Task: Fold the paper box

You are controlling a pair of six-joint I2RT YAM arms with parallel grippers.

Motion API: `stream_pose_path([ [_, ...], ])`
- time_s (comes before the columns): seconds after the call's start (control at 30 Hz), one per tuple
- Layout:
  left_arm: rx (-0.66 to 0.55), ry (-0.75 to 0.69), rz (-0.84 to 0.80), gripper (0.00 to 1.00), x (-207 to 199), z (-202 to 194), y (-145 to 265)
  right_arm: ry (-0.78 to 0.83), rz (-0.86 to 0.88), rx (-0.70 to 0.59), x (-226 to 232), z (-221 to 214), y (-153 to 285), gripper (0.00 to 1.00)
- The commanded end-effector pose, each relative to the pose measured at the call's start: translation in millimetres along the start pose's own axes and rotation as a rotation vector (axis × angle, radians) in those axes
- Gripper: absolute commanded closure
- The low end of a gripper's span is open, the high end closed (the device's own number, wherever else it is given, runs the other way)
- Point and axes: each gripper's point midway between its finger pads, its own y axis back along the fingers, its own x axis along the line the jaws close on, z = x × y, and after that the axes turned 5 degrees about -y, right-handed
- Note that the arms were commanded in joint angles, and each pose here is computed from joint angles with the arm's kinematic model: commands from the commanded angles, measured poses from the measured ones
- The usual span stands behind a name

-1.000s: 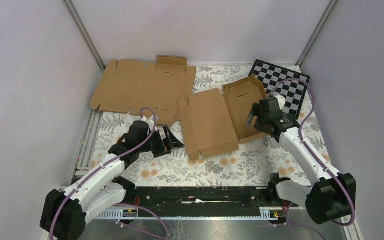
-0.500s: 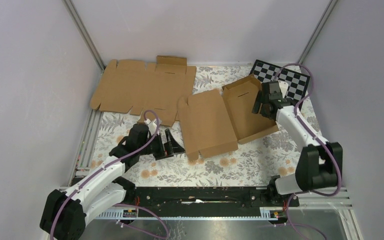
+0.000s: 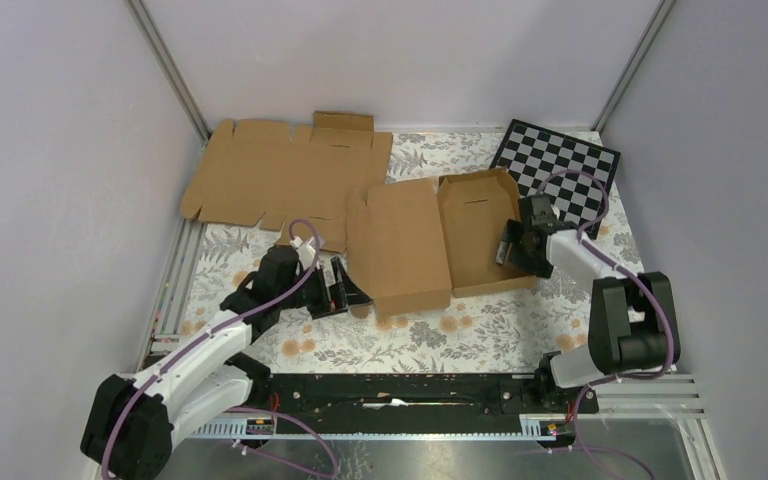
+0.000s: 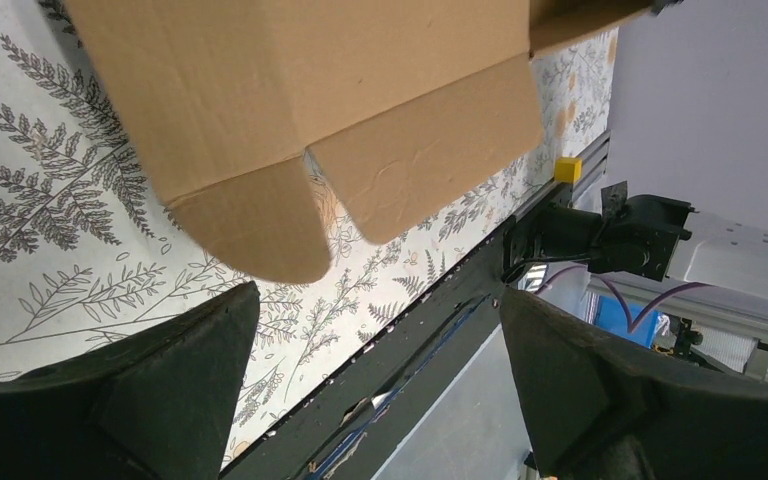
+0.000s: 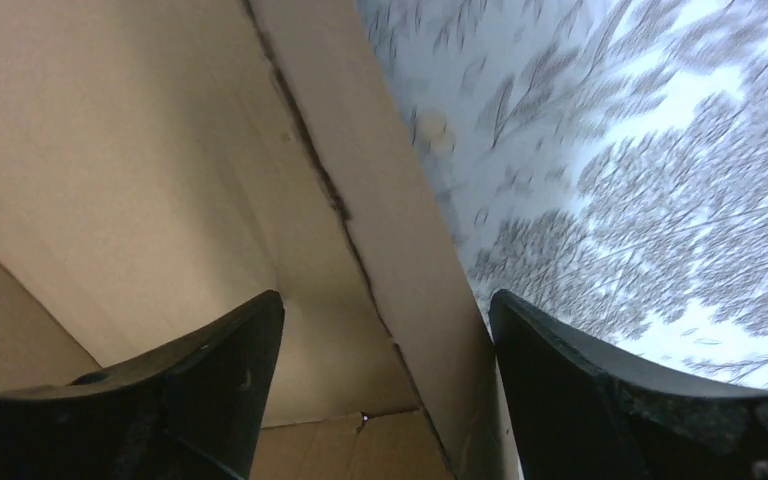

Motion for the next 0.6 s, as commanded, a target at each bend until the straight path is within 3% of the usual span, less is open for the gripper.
stream_pose_path([
  [0.0,-0.077,-0.031,-0.013,0.01,-9,12,9,-0.066,0.188,0.053,18,-37,16,0.20],
  [0.13,-0.116,-0.019,-0.001,0.02,-11,17,15,-0.118,0.283,0.080,23,-62,23,0.32],
  [0.3,-0.157,0.014,-0.002,0.10,-21,26,21,-0.165,0.312,0.083,22,-75,29,0.38],
  [0.57,-0.232,0.023,-0.035,0.14,-63,25,24,-0.228,0.288,0.092,39,-100,30,0.35],
])
